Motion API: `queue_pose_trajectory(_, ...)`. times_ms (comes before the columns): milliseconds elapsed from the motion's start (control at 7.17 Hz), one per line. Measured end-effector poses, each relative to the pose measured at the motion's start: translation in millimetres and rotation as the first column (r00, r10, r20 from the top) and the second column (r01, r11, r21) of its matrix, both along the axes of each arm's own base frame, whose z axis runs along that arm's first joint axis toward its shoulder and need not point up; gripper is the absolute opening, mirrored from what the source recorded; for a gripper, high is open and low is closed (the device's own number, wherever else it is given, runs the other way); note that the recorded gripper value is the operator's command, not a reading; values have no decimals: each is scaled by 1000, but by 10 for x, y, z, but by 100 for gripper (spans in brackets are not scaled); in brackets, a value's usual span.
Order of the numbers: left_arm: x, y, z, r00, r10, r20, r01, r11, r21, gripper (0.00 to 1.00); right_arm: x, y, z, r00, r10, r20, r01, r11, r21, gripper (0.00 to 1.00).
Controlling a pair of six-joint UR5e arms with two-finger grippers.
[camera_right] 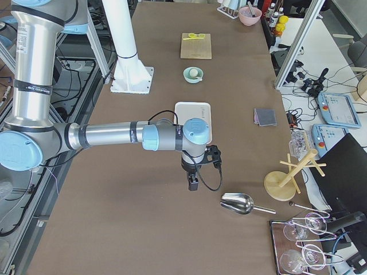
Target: Put spoon and bun in bowl
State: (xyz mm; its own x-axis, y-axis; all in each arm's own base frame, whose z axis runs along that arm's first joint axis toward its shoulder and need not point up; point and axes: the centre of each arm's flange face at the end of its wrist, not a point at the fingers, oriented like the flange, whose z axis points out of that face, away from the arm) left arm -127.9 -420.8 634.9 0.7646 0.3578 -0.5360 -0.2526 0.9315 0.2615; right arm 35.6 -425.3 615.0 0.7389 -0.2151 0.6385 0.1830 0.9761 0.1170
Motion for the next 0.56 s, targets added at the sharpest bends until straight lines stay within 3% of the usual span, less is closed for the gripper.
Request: queue_pose_trajectory(558, 11, 73, 42, 1000, 0, -1, 0, 1000, -9, 100, -24, 4, 9, 1000, -6, 1, 6, 1000, -2, 100)
